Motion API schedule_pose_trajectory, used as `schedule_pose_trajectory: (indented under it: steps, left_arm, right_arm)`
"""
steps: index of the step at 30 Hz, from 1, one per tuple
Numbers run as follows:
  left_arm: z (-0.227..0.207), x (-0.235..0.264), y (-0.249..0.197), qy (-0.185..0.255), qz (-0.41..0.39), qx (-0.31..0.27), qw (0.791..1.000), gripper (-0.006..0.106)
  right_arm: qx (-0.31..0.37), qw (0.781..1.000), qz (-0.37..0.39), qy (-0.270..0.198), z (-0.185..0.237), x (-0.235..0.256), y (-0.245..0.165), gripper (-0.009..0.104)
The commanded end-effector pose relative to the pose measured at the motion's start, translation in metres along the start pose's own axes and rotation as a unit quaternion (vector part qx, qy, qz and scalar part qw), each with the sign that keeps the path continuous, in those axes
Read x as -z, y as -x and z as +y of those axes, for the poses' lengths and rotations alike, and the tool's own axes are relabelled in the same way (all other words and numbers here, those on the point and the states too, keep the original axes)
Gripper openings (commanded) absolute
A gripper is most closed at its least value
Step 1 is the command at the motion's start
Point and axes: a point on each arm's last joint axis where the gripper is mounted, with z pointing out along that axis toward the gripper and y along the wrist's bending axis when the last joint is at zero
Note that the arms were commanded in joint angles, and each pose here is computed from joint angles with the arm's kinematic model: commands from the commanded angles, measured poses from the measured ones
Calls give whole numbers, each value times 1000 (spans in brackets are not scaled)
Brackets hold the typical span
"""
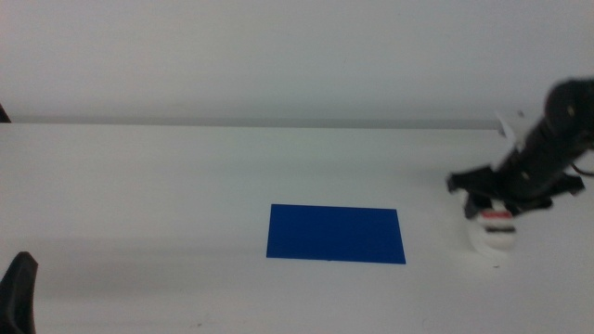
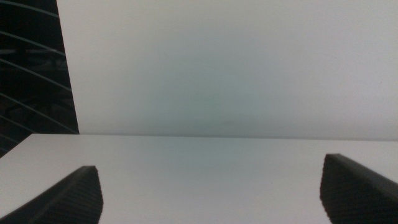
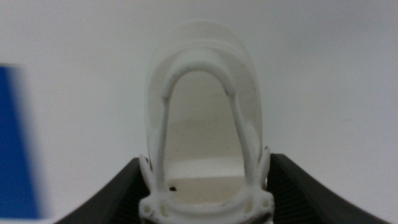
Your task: Use one arm to grab the shoe from the table and place it on the mat.
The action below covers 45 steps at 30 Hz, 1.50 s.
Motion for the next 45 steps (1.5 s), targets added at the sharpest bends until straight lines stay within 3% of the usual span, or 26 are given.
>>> schedule_pose_trajectory:
  steps: [1, 8, 14, 29, 38, 45]
  left_arm:
    - [1, 1, -11, 0, -8, 4, 1000, 94]
    - [1, 1, -11, 0, -8, 4, 1000, 94]
    - [1, 1, -11, 0, -8, 4, 1000, 94]
    - [1, 1, -11, 0, -8, 4, 1000, 94]
    - [1, 1, -11, 0, -8, 4, 1000, 94]
    - [1, 1, -11, 0, -8, 4, 1000, 94]
  right_arm:
    - [-4, 1000, 4, -1, 27, 20, 2, -2]
    - [10, 1000, 14, 11, 126, 25, -2, -2]
    - [-6, 999, 37, 13, 181, 7, -21, -2]
    - [-22, 999, 30, -5, 182, 4, -22, -2]
    - [-41, 998, 45, 14, 186, 4, -25, -2]
    - [-110, 993, 26, 33, 190, 4, -21, -2]
